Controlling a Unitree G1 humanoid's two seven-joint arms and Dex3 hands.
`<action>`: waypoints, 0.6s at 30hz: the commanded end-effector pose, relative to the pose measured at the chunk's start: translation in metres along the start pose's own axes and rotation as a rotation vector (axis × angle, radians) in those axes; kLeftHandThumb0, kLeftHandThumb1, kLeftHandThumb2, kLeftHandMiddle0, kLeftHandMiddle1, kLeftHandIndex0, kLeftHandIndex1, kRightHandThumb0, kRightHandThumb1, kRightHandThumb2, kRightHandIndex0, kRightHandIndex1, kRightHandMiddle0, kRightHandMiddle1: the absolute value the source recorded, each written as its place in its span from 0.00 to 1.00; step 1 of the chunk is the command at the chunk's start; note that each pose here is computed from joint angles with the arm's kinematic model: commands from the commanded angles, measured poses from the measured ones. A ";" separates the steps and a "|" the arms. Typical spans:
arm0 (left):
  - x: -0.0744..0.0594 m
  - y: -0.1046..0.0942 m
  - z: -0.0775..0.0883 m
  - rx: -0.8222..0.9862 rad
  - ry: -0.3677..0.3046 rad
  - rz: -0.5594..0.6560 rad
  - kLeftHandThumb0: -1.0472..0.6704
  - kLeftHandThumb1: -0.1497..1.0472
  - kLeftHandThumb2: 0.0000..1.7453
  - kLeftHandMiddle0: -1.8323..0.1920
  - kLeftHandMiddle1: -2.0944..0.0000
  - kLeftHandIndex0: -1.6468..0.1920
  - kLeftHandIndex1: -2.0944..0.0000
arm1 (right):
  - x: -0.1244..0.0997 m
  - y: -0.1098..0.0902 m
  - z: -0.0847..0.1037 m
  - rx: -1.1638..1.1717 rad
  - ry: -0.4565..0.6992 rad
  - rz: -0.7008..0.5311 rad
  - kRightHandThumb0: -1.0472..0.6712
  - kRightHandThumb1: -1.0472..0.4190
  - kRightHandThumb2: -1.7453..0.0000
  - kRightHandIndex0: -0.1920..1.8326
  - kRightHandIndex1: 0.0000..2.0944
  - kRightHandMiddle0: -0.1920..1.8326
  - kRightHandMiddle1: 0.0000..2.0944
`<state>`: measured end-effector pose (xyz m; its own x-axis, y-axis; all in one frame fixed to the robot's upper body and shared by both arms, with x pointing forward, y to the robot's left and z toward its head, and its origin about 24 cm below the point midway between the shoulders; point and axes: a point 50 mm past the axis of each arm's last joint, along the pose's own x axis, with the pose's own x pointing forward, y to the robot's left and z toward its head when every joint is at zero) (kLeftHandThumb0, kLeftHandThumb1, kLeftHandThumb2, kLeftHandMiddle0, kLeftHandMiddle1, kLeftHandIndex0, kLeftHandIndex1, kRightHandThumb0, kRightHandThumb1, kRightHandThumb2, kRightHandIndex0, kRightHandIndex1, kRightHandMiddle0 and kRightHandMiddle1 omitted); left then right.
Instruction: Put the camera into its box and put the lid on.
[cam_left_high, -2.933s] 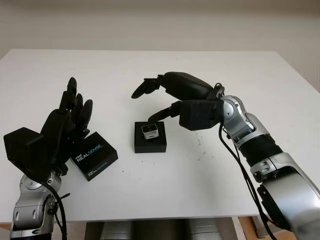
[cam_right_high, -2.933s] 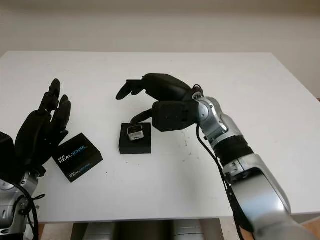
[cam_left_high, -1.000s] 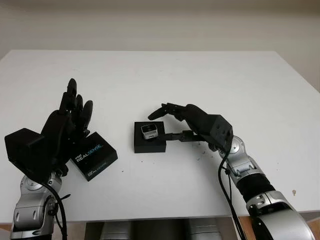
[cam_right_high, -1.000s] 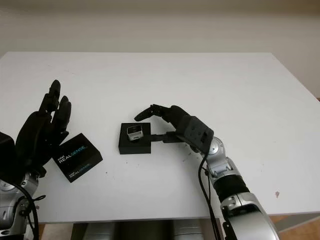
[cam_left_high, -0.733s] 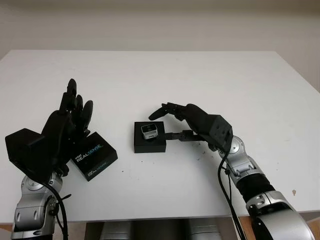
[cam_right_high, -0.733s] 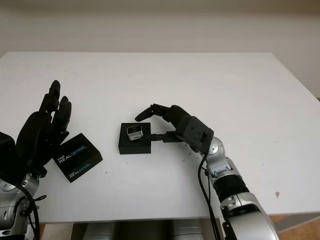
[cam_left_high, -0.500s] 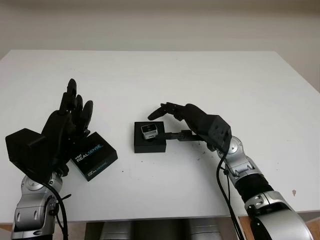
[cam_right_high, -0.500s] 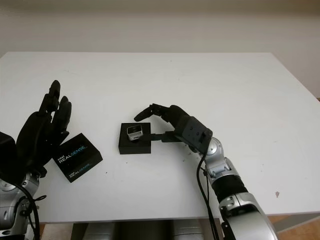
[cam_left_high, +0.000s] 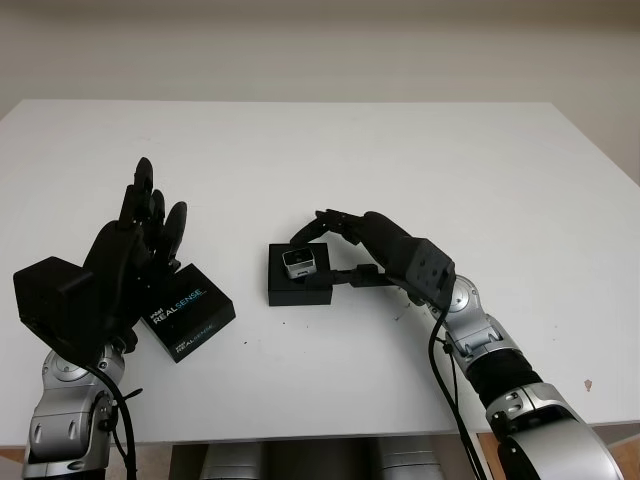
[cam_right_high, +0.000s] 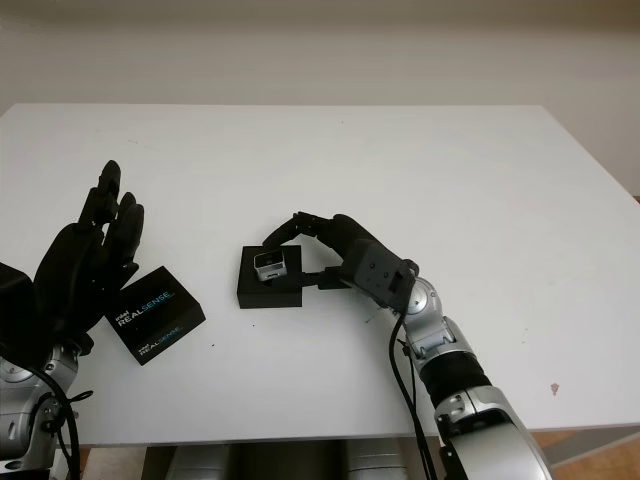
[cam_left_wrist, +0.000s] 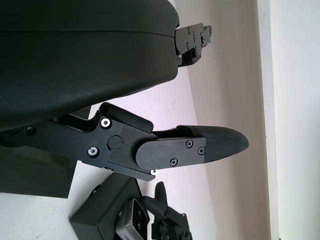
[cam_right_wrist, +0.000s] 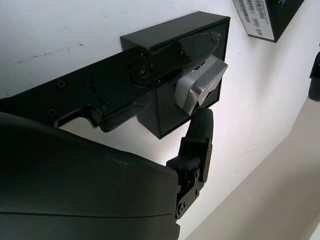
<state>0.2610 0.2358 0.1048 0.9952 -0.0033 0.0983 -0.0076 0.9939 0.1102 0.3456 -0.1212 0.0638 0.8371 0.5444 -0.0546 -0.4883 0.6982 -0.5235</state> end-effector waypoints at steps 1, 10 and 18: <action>0.000 -0.002 0.004 0.001 -0.020 -0.005 0.19 1.00 0.28 1.00 1.00 1.00 1.00 | 0.000 0.003 0.000 -0.009 -0.007 0.002 0.23 0.11 0.97 0.17 0.03 0.28 0.47; -0.001 -0.002 0.004 0.000 -0.017 0.001 0.20 1.00 0.28 1.00 1.00 1.00 1.00 | 0.000 0.005 0.001 -0.046 -0.022 -0.003 0.24 0.11 0.97 0.18 0.03 0.28 0.47; -0.002 -0.001 0.004 0.004 -0.020 -0.003 0.20 1.00 0.28 1.00 1.00 1.00 1.00 | -0.001 0.006 0.001 -0.080 -0.032 -0.011 0.26 0.07 0.96 0.20 0.03 0.29 0.51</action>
<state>0.2610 0.2345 0.1043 0.9950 -0.0020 0.1000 -0.0083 0.9947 0.1023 0.3431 -0.1151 0.0639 0.8318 0.5546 -0.0212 -0.4595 0.6668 -0.5867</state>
